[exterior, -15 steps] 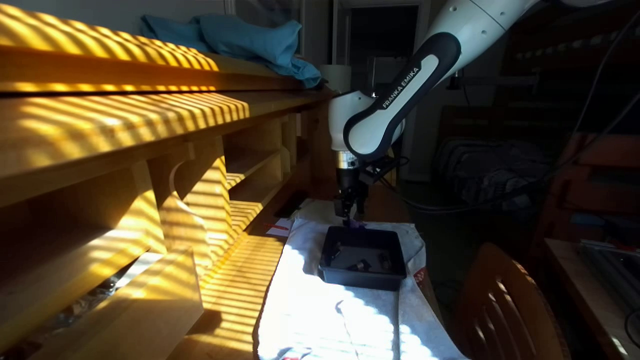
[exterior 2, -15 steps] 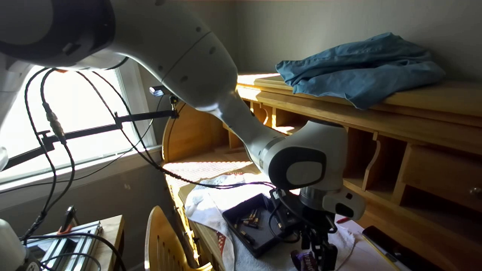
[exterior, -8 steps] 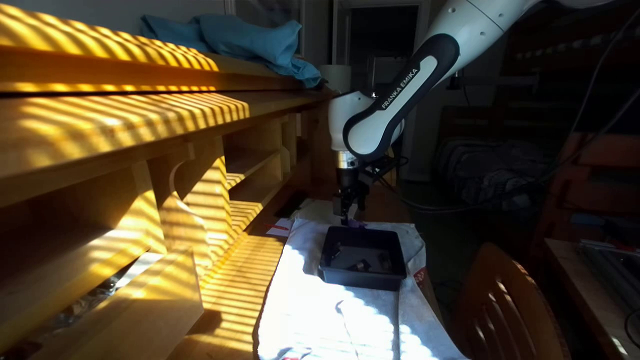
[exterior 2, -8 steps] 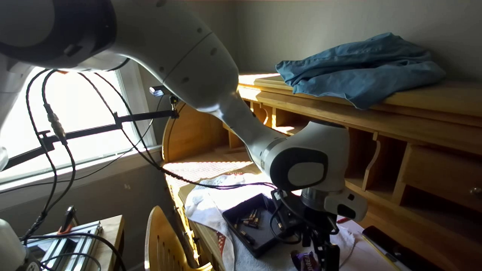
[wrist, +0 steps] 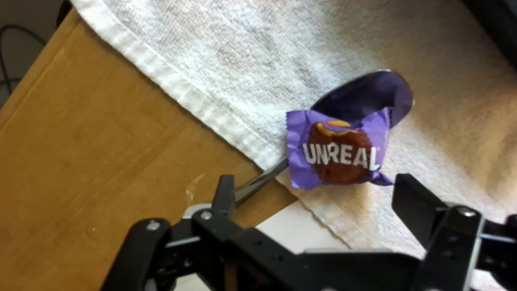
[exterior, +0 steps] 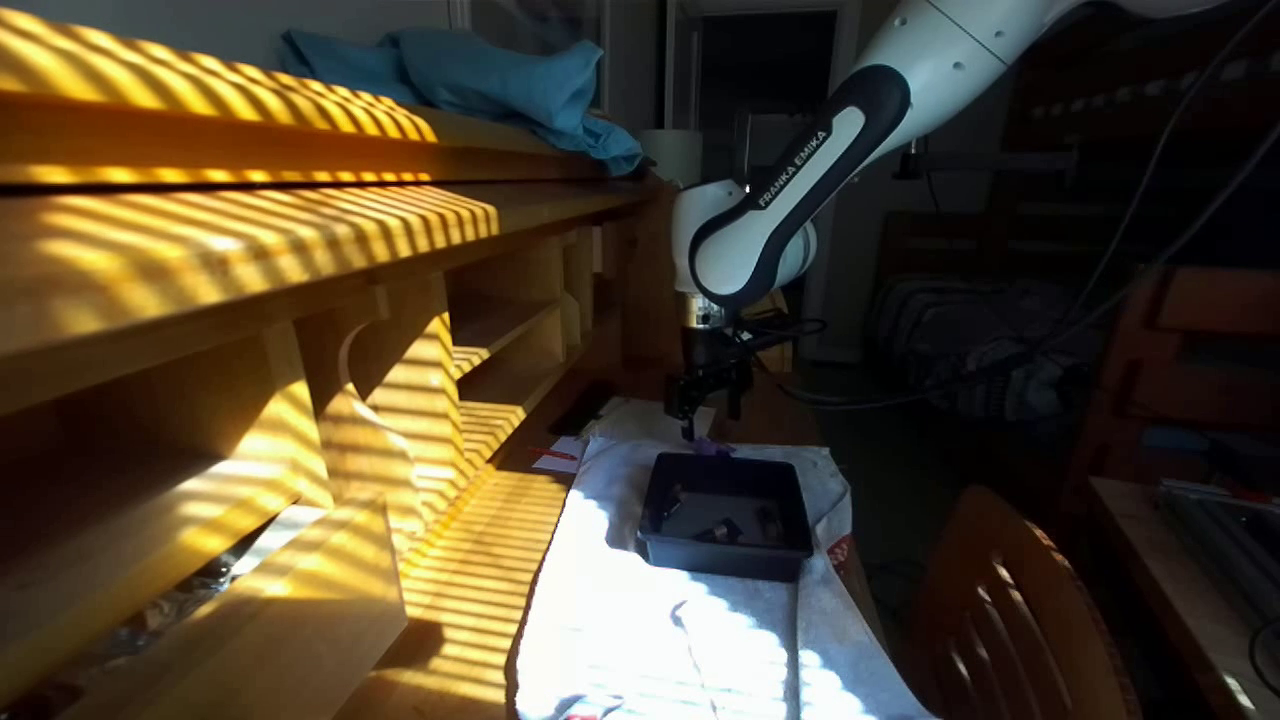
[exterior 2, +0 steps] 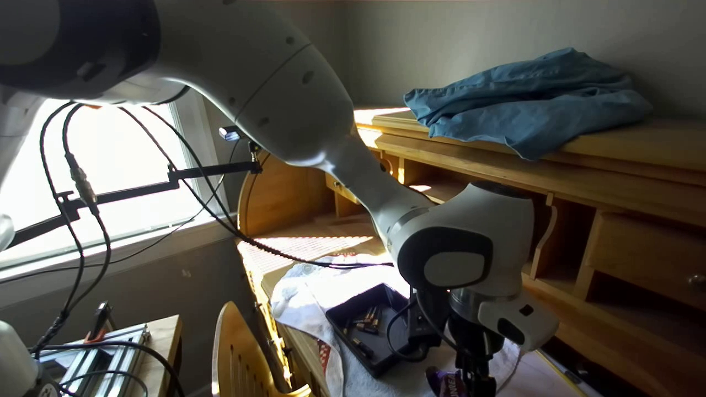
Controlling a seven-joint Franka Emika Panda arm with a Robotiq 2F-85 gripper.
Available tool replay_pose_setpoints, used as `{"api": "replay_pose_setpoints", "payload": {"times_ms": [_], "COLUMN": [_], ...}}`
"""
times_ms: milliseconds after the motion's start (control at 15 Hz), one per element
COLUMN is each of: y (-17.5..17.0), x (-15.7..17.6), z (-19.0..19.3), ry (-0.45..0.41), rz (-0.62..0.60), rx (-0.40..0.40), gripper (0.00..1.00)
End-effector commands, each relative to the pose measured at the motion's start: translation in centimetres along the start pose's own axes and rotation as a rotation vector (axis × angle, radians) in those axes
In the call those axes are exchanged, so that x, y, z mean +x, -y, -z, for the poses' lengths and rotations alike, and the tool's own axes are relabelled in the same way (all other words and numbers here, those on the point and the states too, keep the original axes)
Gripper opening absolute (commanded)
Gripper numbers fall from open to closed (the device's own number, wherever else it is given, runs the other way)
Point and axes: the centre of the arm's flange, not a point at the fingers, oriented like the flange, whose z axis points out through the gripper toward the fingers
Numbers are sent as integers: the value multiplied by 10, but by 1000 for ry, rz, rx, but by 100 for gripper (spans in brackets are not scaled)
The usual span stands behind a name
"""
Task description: Put the packet on the spoon and put the packet in the tray
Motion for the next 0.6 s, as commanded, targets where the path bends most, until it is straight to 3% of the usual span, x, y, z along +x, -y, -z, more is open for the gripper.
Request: {"api": "replay_pose_setpoints", "payload": {"times_ms": [0,533], "y": [-12,-27], "x": [3,6], "z": [4,-1], "ry": [-9,-1], "rz": [-150,-305], "rx": [56,53], "gripper": [100,100]}}
